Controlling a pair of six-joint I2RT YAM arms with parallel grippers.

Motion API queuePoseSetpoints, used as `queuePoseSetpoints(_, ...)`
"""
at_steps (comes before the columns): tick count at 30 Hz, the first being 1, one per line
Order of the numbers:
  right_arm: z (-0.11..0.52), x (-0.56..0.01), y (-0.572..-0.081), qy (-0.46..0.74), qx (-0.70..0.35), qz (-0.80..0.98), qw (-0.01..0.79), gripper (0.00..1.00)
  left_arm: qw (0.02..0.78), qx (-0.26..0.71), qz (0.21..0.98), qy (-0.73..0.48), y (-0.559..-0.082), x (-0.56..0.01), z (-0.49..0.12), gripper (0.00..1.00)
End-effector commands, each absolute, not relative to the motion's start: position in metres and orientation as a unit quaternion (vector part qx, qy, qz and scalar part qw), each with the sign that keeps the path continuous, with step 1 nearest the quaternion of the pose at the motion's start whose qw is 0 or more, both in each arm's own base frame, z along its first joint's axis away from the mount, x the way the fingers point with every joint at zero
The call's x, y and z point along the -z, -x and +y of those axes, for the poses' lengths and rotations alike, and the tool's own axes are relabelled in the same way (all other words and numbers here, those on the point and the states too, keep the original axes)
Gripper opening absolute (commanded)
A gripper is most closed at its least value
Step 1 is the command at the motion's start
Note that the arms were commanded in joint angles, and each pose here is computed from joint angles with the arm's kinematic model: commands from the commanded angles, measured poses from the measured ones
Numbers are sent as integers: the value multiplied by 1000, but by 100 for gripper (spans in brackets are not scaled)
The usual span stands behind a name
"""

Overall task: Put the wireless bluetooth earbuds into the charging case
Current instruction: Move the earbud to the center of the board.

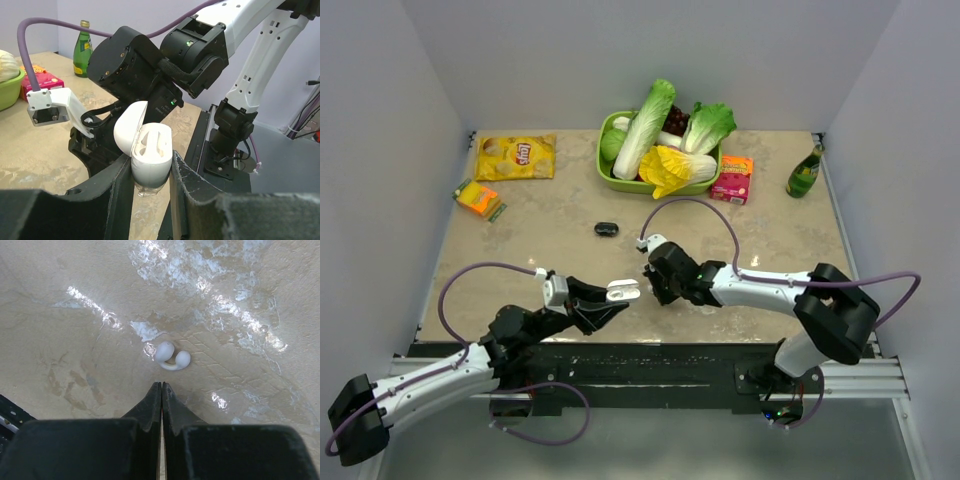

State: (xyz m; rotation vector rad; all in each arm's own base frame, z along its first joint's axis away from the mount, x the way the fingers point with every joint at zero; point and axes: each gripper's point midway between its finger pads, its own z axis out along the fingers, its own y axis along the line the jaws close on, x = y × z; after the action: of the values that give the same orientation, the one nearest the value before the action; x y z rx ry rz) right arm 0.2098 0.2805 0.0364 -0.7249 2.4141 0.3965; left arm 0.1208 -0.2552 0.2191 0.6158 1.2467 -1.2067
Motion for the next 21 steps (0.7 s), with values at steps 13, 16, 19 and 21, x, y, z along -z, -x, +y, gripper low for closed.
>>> queuePoseSetpoints(13,296,-18,-228,239,-134,917,290,0,602,523,543,-262,-118,-205,-252,0)
queuePoseSetpoints(16,293,-17,-236,223,-121,921,297,0,602,523,543,-262,-118,-205,-252,0)
queuePoseSetpoints(19,291,-19,-248,203,-117,922,309,0,602,522,545,-263,-118,-205,-252,0)
queuePoseSetpoints(21,292,-22,-255,194,-120,921,317,0,602,522,544,-262,-118,-205,-252,0)
